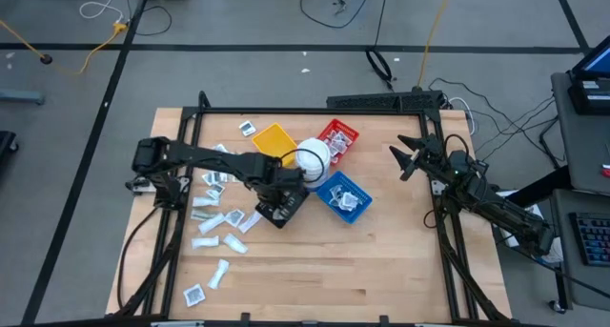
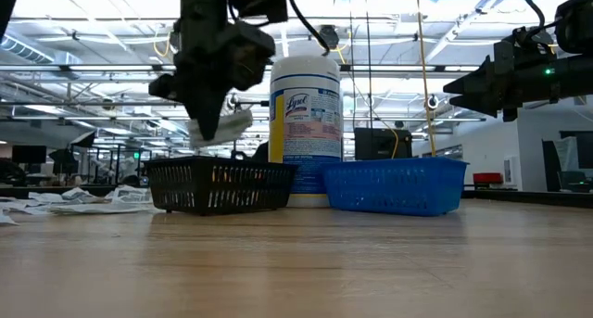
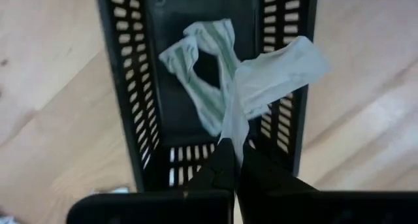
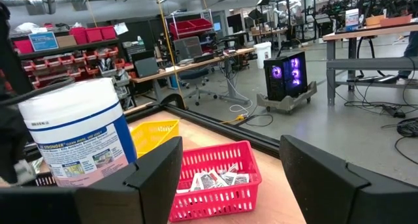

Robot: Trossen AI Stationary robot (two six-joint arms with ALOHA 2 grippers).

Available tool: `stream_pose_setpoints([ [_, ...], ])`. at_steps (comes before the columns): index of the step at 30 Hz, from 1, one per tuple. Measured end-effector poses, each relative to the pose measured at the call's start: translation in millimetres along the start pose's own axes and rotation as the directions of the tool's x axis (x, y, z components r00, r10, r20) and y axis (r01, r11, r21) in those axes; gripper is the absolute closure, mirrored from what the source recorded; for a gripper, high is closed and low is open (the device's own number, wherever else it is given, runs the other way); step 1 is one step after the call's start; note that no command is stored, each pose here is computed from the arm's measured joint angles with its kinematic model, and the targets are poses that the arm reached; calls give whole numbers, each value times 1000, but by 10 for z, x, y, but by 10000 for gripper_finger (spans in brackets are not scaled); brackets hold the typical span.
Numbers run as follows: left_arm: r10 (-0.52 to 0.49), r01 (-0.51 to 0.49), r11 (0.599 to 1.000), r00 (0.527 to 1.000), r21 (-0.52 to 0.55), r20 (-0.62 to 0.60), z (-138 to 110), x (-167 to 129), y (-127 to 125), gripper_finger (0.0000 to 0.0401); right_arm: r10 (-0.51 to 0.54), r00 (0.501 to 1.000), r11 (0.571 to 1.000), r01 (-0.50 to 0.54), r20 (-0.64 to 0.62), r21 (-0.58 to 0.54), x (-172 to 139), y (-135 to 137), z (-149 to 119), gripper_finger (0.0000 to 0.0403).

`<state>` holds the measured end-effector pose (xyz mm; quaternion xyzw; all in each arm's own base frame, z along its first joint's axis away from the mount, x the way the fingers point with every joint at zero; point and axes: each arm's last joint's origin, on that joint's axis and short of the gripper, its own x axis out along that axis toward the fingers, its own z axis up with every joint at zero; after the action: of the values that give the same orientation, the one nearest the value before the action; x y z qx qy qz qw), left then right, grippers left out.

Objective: Pick & Place First Aid Supplies
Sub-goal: Put the bandage pack into the black bin

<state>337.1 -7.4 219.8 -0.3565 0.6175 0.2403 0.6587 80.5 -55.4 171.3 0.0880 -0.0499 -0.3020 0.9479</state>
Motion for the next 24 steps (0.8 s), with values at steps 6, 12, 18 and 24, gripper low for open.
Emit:
stream_pose_setpoints([
  [6, -26, 26, 1000, 1000, -1, 17, 69, 123, -62, 398, 0, 1000, 1000, 0, 0, 0, 0, 0, 0, 149],
  [12, -24, 26, 999, 998, -27, 62, 93, 120, -75, 361, 0, 1000, 1000, 0, 0, 0, 0, 0, 0, 149],
  [18, 9, -6, 999, 997, -49, 72, 85, 121, -58, 291, 0, 1000, 1000, 0, 0, 0, 0, 0, -1, 149],
  [24, 8, -5, 999, 996, -36, 85, 27, 8, -3, 216, 0, 1000, 1000, 0, 0, 0, 0, 0, 0, 149],
])
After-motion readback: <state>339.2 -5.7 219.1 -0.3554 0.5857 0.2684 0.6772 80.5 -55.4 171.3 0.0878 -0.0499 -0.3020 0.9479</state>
